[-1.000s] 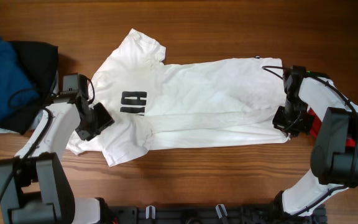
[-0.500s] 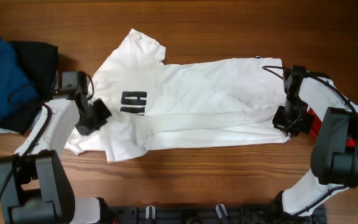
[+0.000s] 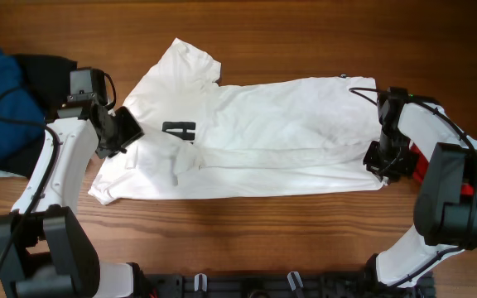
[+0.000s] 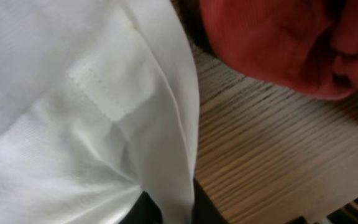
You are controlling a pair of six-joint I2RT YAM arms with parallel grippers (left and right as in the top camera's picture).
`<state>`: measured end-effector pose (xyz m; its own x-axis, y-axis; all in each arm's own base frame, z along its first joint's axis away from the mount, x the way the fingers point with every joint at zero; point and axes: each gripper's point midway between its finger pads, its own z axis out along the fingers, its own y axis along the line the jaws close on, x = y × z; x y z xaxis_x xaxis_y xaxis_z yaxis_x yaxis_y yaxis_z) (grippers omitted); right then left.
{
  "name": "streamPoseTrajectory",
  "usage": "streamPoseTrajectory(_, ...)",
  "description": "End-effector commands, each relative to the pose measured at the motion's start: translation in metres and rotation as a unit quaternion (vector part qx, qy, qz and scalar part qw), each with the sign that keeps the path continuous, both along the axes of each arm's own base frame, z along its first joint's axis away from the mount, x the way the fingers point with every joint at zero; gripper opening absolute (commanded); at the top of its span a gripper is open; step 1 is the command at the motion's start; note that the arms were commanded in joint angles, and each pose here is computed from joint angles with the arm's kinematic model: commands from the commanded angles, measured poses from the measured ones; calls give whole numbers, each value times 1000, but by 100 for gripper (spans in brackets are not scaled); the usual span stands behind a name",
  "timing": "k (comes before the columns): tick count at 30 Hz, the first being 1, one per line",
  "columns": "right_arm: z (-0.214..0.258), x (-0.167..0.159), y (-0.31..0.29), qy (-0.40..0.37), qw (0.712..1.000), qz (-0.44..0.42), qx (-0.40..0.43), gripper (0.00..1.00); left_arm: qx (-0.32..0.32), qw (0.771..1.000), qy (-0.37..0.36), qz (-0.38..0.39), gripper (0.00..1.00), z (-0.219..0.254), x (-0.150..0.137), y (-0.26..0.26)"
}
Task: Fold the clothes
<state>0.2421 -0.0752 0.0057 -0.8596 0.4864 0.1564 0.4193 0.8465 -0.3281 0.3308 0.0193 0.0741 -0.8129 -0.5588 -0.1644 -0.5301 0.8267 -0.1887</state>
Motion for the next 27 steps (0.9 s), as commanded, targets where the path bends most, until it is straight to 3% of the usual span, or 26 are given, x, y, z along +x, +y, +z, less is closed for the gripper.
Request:
streamPoseTrajectory(1,3,1,1,-13,1000,-2,4,46,4,1000,23,-1,71,-5,-9,0)
streamPoseTrajectory(2,3,3,1,-16,1000,-2,4,62,4,1000,30,-1,70,-5,-12,0)
streamPoseTrajectory(3,3,4,1,-20,1000,-3,4,64,3,999,32,-1,70,-5,-14,0)
streamPoseTrajectory(4,3,7,1,-26,1000,-3,5,65,2,999,37,-1,67,-5,-16,-1)
streamPoseTrajectory(9,24,26,-2,-88,996,-6,-2,64,3,998,45,-35,37,-13,-21,-19)
streamPoseTrajectory(12,38,39,-8,-137,990,-29,-2,64,3,998,48,-50,29,-26,-27,-28)
streamPoseTrajectory(15,40,48,-12,-164,986,-28,33,52,-1,996,62,-62,23,-44,-42,-37)
streamPoseTrajectory(18,37,47,-27,-184,977,-80,76,40,-5,994,77,-74,21,-60,-57,-44)
streamPoseTrajectory(22,37,46,-46,-209,968,-88,112,8,-4,994,79,-81,22,-72,-65,-48)
streamPoseTrajectory(23,36,44,-52,-208,968,-89,111,4,-4,994,78,-82,23,-73,-65,-48)
streamPoseTrajectory(27,23,37,-67,-196,969,-104,113,4,5,995,71,-75,25,-74,-62,-44)
